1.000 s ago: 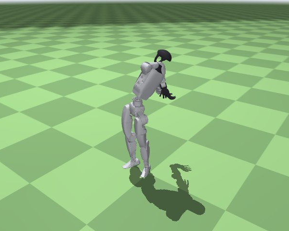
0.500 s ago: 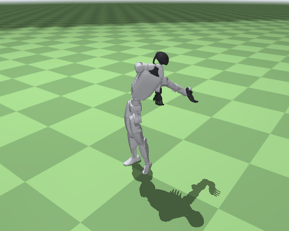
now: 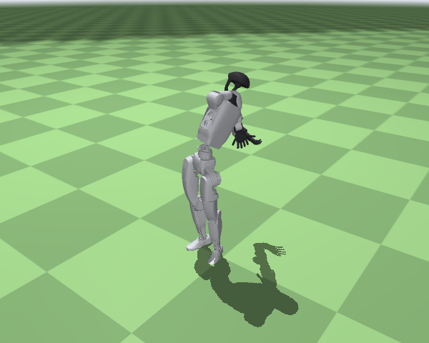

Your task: In place motions

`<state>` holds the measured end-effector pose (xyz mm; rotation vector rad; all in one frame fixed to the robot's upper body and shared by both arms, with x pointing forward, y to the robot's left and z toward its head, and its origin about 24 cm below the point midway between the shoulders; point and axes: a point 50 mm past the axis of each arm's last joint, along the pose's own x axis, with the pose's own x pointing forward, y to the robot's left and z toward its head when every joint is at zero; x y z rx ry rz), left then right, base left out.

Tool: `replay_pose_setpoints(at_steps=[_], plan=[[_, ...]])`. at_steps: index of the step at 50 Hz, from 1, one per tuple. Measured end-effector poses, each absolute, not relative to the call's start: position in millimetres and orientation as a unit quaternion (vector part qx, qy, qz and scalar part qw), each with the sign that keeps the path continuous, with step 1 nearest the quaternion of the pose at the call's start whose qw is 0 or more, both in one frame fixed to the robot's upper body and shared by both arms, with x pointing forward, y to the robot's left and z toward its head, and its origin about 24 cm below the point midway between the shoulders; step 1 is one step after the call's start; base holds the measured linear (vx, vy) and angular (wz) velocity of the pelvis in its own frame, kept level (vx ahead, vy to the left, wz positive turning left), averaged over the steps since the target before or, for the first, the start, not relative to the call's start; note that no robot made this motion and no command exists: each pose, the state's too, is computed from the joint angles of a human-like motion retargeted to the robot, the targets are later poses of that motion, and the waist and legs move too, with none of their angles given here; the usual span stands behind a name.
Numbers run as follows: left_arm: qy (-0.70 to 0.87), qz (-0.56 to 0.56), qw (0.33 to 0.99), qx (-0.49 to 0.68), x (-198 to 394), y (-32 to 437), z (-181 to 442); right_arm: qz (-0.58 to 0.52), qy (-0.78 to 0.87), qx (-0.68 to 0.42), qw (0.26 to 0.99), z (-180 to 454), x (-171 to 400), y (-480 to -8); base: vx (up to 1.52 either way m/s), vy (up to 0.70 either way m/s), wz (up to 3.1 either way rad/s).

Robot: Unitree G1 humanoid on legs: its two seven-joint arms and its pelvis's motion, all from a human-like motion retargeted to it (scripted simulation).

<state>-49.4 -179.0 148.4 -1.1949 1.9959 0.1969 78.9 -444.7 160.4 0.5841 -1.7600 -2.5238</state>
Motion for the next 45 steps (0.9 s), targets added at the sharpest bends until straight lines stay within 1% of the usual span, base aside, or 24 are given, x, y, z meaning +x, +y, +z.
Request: replay_pose_setpoints(at_steps=[5, 13, 18, 25, 30, 37, 40, 45], plan=[[0.780, 0.094, 0.397, -0.474, -48.4, -175.7, 145.5, -0.794, -0.573, 0.202, 0.015, 172.5, 86.0, -447.1, 0.17, 0.19, 1.65], [0.773, 0.114, 0.407, -0.472, -47.5, -169.9, 140.8, -0.786, -0.583, 0.204, 0.005, 180.7, 84.0, -448.4, 0.10, 0.21, 1.35], [0.778, 0.104, 0.381, -0.488, -47.4, -181.4, 149.5, -0.793, -0.577, 0.195, 0.003, 173.5, 81.5, -447.0, 0.03, 0.14, 1.08], [0.791, 0.083, 0.340, -0.502, -47.6, -199.1, 165.5, -0.823, -0.532, 0.197, 0.021, 141.1, 88.3, -438.6, -0.02, 0.07, 0.65], [0.802, 0.076, 0.329, -0.493, -48.6, -204.0, 170.9, -0.838, -0.510, 0.189, 0.045, 125.5, 89.8, -434.6, -0.04, -0.01, 0.38], [0.813, 0.083, 0.341, -0.464, -50.4, -200.8, 168.2, -0.838, -0.506, 0.182, 0.086, 124.8, 92.4, -436.9, -0.02, -0.05, -0.51], [0.816, 0.091, 0.350, -0.452, -51.1, -197.3, 164.9, -0.835, -0.511, 0.185, 0.085, 128.9, 92.3, -438.7, -0.04, -0.12, -1.35], [0.817, 0.099, 0.356, -0.443, -51.3, -194.9, 162.6, -0.825, -0.532, 0.181, 0.056, 140.5, 83.4, -443.0, -0.09, -0.20, -0.89]])
